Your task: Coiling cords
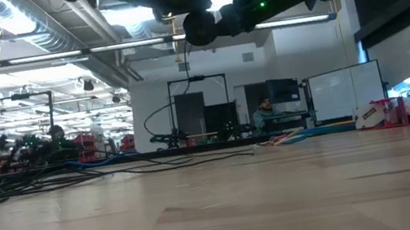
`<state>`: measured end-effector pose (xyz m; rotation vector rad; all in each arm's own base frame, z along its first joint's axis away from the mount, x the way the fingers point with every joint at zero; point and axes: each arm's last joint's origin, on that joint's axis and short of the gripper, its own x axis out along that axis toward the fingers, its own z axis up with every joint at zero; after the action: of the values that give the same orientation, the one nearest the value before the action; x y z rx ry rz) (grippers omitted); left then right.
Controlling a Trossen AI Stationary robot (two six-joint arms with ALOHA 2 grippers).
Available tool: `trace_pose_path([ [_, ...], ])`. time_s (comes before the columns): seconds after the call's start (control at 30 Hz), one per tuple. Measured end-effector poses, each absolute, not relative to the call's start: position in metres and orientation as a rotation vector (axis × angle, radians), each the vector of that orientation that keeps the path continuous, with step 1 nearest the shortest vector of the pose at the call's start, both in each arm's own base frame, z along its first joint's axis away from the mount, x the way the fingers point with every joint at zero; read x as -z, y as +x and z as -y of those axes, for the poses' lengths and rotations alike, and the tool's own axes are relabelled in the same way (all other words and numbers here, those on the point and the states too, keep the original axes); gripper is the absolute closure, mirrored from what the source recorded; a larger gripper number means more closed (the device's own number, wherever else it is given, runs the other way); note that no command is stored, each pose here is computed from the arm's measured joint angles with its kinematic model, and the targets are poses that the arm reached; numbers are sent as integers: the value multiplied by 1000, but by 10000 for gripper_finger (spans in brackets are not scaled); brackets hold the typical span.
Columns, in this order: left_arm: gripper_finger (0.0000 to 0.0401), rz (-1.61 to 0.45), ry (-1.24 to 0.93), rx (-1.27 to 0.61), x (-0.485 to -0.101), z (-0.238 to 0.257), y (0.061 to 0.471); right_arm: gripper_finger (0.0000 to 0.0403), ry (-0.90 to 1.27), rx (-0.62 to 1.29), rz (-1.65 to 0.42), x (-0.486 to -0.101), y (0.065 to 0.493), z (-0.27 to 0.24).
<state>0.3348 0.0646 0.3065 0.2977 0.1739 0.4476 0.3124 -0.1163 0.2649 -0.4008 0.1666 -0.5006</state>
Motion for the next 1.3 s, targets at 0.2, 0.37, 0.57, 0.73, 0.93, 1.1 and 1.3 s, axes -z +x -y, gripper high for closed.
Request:
trace_pose_path([
  [0.2,393,-132,348,-456,-320,-63,327,402,-401,496,-168,-265,312,116],
  [0.37,389,-128,350,-487,-324,-64,324,402,-401,495,-171,-264,312,116],
  [0.57,331,-123,323,-477,-323,-60,326,402,-401,494,-164,-265,312,116],
  [0.73,269,-138,346,-462,-321,-56,326,402,-402,494,-165,-265,312,116],
  [0.93,235,-206,379,-459,-317,-57,324,402,-400,489,-186,-263,312,116],
  [1.1,233,-270,364,-455,-311,-59,323,399,-404,481,-225,-259,312,116],
  [1.3,233,-335,349,-470,-305,-66,320,373,-394,476,-250,-257,312,116],
])
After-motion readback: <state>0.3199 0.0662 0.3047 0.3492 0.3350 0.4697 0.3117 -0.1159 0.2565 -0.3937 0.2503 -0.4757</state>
